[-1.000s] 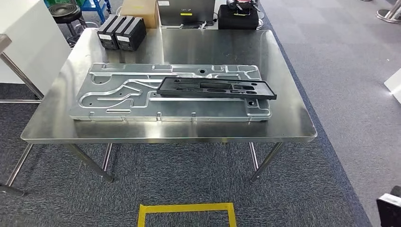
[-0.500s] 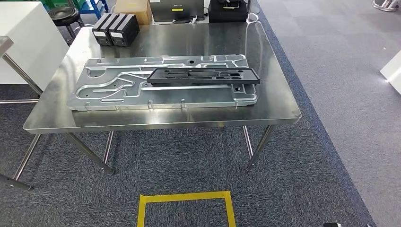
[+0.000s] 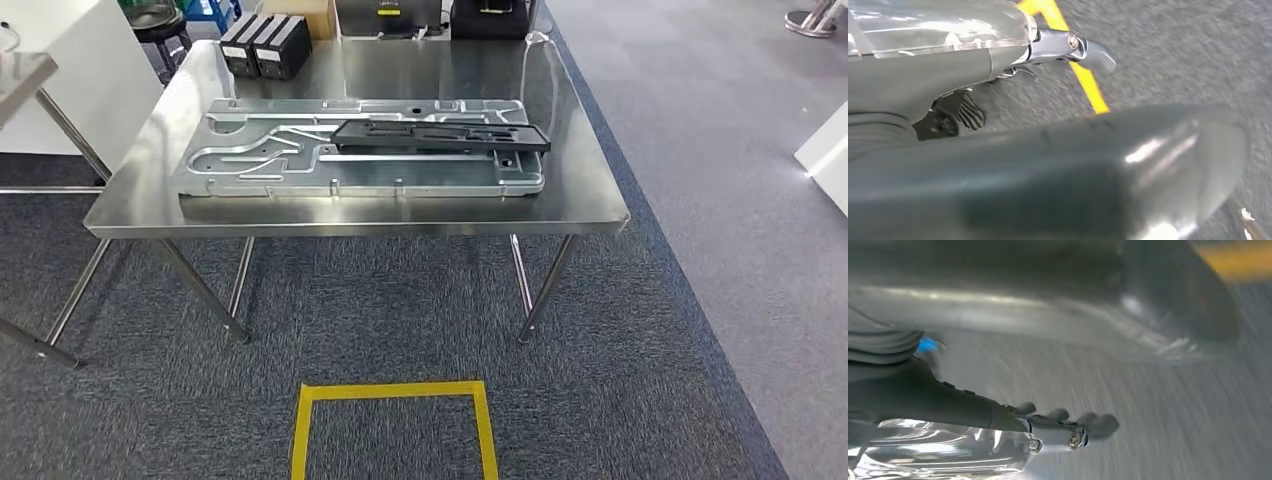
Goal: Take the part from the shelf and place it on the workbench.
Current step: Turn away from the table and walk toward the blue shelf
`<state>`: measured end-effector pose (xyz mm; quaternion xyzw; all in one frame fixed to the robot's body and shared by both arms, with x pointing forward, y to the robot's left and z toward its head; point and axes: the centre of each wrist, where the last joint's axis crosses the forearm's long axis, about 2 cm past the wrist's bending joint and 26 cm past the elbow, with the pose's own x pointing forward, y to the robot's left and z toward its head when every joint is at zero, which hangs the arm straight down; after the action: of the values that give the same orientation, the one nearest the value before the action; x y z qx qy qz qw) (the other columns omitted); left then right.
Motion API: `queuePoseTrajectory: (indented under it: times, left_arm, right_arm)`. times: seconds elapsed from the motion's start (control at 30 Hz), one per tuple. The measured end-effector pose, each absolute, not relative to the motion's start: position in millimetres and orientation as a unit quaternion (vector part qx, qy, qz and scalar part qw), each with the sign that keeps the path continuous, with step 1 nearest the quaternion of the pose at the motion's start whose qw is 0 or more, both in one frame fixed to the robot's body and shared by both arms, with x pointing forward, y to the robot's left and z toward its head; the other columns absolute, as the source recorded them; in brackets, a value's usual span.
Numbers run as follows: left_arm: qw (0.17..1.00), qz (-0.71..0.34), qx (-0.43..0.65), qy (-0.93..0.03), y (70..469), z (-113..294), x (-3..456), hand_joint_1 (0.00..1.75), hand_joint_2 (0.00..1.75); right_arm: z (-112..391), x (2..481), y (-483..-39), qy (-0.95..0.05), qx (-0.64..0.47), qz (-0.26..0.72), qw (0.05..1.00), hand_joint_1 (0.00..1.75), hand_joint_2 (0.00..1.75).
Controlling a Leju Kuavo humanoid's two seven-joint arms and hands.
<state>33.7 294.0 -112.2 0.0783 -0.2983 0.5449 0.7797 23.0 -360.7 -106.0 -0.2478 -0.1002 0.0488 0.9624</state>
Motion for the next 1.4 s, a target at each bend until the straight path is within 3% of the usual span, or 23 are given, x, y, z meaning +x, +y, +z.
queuePoseTrajectory:
  times: [0.37,1.4]
  left_arm:
    - [0.788,0.537,0.061,-0.294,287,-112,36,0.00,0.00]
    - [0.803,0.529,0.067,-0.266,285,-112,34,0.00,0.00]
  right_arm:
    - [-111,30,-318,-0.079,-0.147,0.067,0.984,0.00,0.00]
    - [-113,20,-311,-0.072,-0.118,0.079,0.987,0.00,0.00]
